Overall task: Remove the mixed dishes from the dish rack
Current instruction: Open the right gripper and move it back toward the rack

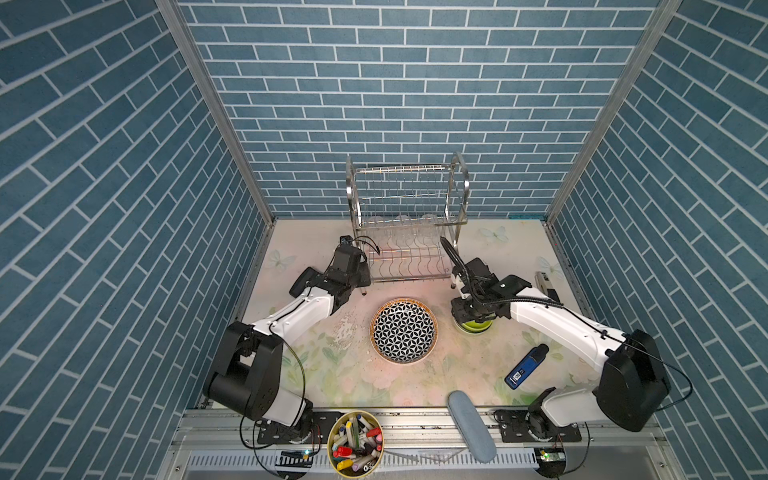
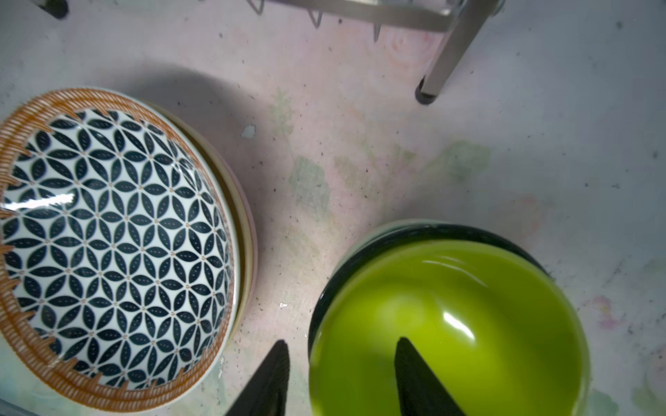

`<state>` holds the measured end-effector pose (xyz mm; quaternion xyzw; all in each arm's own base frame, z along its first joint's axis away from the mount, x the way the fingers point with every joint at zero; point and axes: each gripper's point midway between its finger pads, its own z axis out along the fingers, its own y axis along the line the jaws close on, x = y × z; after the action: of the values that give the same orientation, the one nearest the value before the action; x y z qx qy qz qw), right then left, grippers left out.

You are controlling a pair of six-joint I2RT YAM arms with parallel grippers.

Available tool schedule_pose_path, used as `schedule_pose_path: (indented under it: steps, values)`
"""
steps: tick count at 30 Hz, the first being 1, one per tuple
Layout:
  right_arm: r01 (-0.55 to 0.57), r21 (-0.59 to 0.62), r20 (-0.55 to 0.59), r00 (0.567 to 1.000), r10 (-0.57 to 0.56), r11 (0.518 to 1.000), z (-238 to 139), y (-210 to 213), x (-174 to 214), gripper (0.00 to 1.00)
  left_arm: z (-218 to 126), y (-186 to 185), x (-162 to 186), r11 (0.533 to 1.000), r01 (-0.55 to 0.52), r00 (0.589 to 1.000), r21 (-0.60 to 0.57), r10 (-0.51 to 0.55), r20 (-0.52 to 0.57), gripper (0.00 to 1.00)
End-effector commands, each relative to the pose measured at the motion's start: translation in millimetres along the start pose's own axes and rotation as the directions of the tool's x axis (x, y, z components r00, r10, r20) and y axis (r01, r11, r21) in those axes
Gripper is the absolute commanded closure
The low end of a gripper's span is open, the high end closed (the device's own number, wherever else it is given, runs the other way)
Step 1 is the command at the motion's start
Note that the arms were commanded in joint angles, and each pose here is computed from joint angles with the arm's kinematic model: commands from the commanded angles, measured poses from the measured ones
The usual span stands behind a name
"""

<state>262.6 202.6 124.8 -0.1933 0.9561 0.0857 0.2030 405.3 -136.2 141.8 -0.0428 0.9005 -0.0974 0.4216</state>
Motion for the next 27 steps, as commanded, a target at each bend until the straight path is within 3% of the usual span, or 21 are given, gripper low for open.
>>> schedule_pose_path:
  steps: [1, 7, 13, 27]
  values:
    - [0.006, 0.006, 0.137, 0.991, -0.006, 1.0, -22, -2, -24, 0.47, 5, 15, 14, 0.998, 0.012, 0.999, -0.061, -0.015, -0.048, 0.92]
    - [0.038, -0.044, 0.266, 0.964, -0.025, 0.998, -33, 9, -44, 0.45, 5, 15, 12, 0.998, 0.001, 0.999, -0.063, -0.003, -0.042, 0.92]
    - [0.129, -0.056, 0.411, 0.907, -0.095, 0.99, -38, 42, -68, 0.44, 7, 13, 11, 0.998, 0.003, 0.999, -0.059, -0.006, -0.045, 0.92]
    - [0.269, -0.125, 0.602, 0.786, -0.142, 0.955, 13, 106, -143, 0.4, 6, 16, 14, 0.998, 0.0, 0.999, -0.069, -0.003, -0.05, 0.92]
